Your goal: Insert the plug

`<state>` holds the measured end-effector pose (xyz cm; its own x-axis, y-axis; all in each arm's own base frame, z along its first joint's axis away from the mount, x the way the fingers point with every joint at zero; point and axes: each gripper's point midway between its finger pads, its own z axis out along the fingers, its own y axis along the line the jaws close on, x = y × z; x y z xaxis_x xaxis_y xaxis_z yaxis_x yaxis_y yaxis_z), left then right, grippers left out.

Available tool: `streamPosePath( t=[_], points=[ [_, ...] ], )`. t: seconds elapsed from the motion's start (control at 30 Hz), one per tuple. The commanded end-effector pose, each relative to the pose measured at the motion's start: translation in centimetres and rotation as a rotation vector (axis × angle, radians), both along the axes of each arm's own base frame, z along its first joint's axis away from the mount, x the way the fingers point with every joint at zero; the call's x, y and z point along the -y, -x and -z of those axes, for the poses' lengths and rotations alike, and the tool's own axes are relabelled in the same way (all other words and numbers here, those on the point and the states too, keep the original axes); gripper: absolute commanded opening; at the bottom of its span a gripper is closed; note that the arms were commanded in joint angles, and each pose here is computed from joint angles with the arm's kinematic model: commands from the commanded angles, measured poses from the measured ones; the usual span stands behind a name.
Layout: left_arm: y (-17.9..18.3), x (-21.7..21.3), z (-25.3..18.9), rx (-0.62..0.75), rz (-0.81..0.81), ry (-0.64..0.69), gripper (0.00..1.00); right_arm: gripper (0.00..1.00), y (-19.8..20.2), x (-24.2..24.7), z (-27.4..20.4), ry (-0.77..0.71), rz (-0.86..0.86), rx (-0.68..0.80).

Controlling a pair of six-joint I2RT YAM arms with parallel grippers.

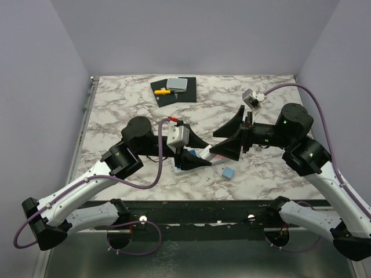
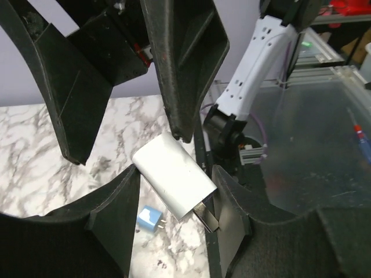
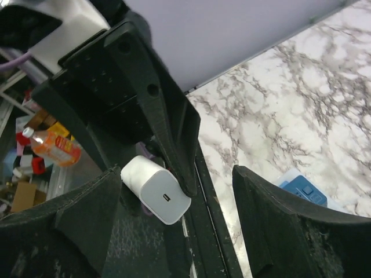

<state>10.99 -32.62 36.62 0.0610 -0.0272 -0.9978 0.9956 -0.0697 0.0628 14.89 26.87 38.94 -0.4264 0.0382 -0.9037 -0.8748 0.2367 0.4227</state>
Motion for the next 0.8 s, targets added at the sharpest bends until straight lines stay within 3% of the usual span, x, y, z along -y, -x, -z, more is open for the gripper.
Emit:
streamPosePath(
  t=[0.0, 0.23, 0.37, 0.47, 0.6, 0.77],
  points=[
    [2.8, -0.4, -2.8, -0.051, 0.137, 0.038, 0.00, 0.81, 3.1, 0.1, -1.3, -0.029, -0.175, 0.085],
    [1.7, -0.3, -2.8, 0.080, 0.094, 0.052, 0.00, 0.77, 3.0, -0.5, -0.1, -0.052, -0.173, -0.021],
    [0.2, -0.1, -1.8, 0.192, 0.039, 0.018, 0.00, 0.70, 2.2, -0.8, 0.3, -0.040, -0.139, -0.106],
    [-1.3, -0.2, -1.2, 0.307, -0.014, -0.007, 0.00, 0.55, 1.0, -1.1, 1.4, 0.004, -0.083, -0.179],
    [-2.4, -0.2, -0.9, 0.387, -0.053, -0.028, 0.00, 0.27, 1.0, -1.4, 1.4, -0.028, -0.090, -0.197],
    [-3.7, -0.1, -0.9, 0.405, -0.110, -0.043, 0.00, 0.14, 1.2, -1.4, 2.0, -0.041, -0.096, -0.214]
  ],
)
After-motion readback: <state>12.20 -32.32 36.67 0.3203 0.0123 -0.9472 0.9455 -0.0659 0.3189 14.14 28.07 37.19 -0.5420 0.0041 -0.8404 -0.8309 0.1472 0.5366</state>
